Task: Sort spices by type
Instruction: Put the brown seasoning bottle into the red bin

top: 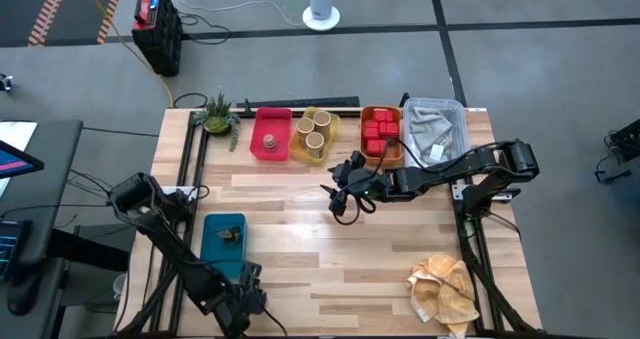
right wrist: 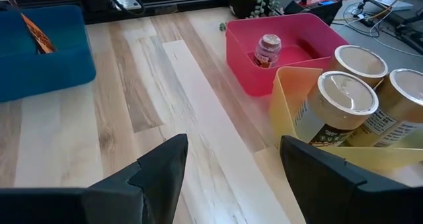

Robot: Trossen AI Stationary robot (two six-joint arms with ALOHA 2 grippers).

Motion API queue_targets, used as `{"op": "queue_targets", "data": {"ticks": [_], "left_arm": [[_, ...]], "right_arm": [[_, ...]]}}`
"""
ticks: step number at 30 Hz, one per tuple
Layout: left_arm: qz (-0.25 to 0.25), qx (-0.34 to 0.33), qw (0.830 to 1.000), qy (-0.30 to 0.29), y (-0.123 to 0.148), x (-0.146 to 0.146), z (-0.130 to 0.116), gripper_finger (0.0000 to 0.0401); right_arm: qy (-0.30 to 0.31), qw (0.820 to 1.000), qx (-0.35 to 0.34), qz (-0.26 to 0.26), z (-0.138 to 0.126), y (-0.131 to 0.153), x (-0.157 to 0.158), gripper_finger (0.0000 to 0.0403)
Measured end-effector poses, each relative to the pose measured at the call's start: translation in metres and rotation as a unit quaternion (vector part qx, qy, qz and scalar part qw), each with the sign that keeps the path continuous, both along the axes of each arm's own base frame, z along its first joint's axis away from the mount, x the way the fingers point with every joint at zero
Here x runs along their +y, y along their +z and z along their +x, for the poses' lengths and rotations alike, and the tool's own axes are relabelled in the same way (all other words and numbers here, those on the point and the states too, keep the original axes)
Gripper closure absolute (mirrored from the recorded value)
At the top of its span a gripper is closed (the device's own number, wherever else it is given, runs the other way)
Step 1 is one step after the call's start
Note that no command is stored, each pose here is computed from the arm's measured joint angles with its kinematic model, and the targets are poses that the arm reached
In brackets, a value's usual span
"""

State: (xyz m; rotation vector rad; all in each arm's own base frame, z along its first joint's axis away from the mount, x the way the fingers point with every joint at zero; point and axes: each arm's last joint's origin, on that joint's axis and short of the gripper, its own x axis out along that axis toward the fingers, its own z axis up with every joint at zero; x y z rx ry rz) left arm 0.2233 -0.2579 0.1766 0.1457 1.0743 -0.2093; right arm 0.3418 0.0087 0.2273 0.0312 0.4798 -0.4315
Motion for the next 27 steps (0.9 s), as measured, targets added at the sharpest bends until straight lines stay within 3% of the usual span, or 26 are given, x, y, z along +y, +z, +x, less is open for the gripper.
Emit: {"op": "queue_targets", "data": {"ticks": [3, 10, 14, 19, 27], "left_arm": [[-0.006, 0.000, 1.000, 0.024, 0.000, 0.003, 0.004, 0.0225], [-0.012, 0.002, 0.998, 0.068, 0.000, 0.017, 0.017, 0.0129], [-0.012, 0.009, 0.997, 0.073, -0.001, 0.025, 0.025, 0.0104], [-0.006, 0.017, 0.998, 0.059, -0.001, 0.029, 0.028, 0.0126], [-0.001, 0.019, 0.998, 0.052, -0.001, 0.035, 0.033, 0.0204]], "right_arm": [[0.000, 1.000, 0.000, 0.000, 0.000, 0.000, 0.000, 0.0127], [0.000, 1.000, -0.003, 0.000, 0.000, 0.000, 0.000, 0.0127], [0.001, 1.000, -0.003, 0.000, 0.000, 0.000, 0.001, 0.0127], [0.002, 1.000, -0.001, 0.000, 0.000, 0.000, 0.001, 0.0127], [0.004, 1.000, 0.002, -0.004, 0.000, 0.000, 0.001, 0.0127]]}}
